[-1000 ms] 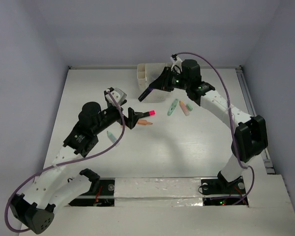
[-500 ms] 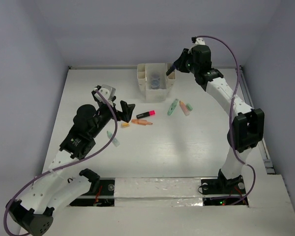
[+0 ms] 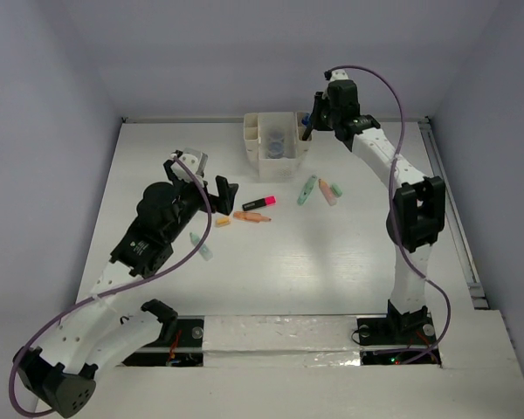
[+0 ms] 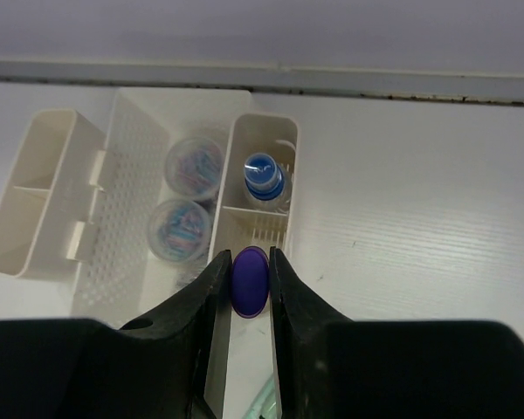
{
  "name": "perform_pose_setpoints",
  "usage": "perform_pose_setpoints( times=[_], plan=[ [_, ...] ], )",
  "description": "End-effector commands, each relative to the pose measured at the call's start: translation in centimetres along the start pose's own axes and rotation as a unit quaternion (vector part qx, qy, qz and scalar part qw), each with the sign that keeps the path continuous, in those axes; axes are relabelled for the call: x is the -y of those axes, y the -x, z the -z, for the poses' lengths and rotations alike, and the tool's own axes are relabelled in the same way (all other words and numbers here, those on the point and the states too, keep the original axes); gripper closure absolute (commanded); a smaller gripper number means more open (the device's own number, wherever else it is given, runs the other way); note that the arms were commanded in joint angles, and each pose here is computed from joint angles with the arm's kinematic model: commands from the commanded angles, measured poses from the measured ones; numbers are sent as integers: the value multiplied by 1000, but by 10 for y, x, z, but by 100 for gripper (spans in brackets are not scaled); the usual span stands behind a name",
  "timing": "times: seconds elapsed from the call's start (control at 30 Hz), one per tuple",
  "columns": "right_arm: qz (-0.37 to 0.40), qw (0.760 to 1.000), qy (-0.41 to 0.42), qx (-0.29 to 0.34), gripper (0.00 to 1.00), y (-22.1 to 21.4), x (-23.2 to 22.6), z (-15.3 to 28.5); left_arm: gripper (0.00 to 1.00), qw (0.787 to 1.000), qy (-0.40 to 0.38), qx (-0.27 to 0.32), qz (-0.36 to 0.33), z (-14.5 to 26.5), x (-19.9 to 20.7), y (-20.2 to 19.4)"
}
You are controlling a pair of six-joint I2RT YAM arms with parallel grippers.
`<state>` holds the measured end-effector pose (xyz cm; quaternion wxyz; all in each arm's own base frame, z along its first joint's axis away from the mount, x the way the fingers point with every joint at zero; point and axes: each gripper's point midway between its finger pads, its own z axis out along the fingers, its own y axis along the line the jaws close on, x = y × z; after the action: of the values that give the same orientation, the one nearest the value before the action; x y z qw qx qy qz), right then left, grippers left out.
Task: Sort the stationery into containers
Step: Place the pen in the storage box, then pick up the pen from the center of the board.
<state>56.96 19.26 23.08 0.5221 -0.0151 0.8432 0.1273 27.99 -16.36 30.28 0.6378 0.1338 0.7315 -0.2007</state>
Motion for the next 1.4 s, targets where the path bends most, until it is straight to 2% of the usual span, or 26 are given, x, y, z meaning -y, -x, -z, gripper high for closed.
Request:
perform_pose_setpoints(
  times=[0.0, 0.07, 0.13, 0.23, 0.27, 0.3, 0.37, 0.4, 0.5, 0.53, 0.63, 0.67, 0.7, 0.73, 0.77, 0.8, 0.87, 0.9, 0.93, 0.97, 1.07, 1.3, 1.37],
  plan=[
    [13, 1000, 2, 18, 100, 20, -1, 3, 1, 1000, 6, 21, 2, -1, 0, 14],
    [13, 1000, 8, 11, 100, 14, -3, 1, 1, 1000, 6, 19, 1, -1, 0, 13],
    [12, 1000, 12, 10, 96, 13, -4, 1, 1, 1000, 9, 15, 0, -3, -1, 11],
    [13, 1000, 23, 14, 70, 19, -9, 4, 1, 1000, 9, 12, 0, -4, -1, 9],
    [13, 1000, 24, 14, 51, 21, -9, 6, 1, 1000, 9, 11, 1, -4, -1, 9],
    [15, 999, 25, 19, 41, 27, -11, 8, 1, 1000, 10, 10, 0, -4, -2, 8],
    [19, 999, 26, 21, 26, 35, -12, 17, 1, 1000, 11, 10, -1, -4, -2, 8],
    [20, 999, 27, 26, 24, 40, -13, 22, 1, 1000, 13, 9, -1, -5, -3, 8],
    [24, 998, 53, 36, 23, 56, -23, 50, 1, 1000, 14, 8, -1, -6, -3, 7],
    [20, 998, 62, 26, 24, 47, -25, 54, 1, 1000, 13, 7, 0, -6, -3, 7],
    [12, 991, 133, 13, 47, 33, -65, 89, 1, 1000, 15, 6, 0, -6, -3, 7],
    [11, 987, 157, -24, 66, -3, -75, 88, 1, 1000, 16, 5, 0, -6, -4, 6],
    [20, 982, 184, -42, 71, -23, -101, 98, 1, 1000, 17, 7, 1, -5, -4, 7],
    [24, 979, 194, -51, 75, -34, -113, 107, 1, 1000, 18, 8, 1, -5, -4, 8],
    [27, 978, 191, -80, 83, -61, -118, 107, 1, 1000, 19, 9, 1, -4, -5, 9],
    [29, 975, 199, -96, 86, -76, -127, 110, 1, 1000, 20, 10, 2, -4, -5, 9],
    [16, 964, 220, -147, 86, -119, -152, 121, 1, 1000, 18, 11, 3, -3, -4, 11],
    [16, 963, 221, -155, 83, -129, -150, 120, 1, 1000, 17, 13, 3, -2, -4, 11],
    [2, 961, 223, -165, 76, -139, -154, 121, 1, 1000, 16, 15, 5, -1, -4, 13],
    [-5, 957, 232, -172, 61, -148, -160, 122, 1, 1000, 15, 16, 6, 0, -3, 14],
    [-30, 949, 236, -206, 45, -181, -165, 121, 1, 1000, 9, 21, 9, 2, -1, 17],
    [-57, 945, 207, -245, 43, -226, -162, 95, 1, 999, -2, 33, 14, 8, 3, 23],
    [-57, 944, 198, -259, 39, -237, -160, 88, 1, 999, -6, 35, 15, 9, 5, 25]
  ],
)
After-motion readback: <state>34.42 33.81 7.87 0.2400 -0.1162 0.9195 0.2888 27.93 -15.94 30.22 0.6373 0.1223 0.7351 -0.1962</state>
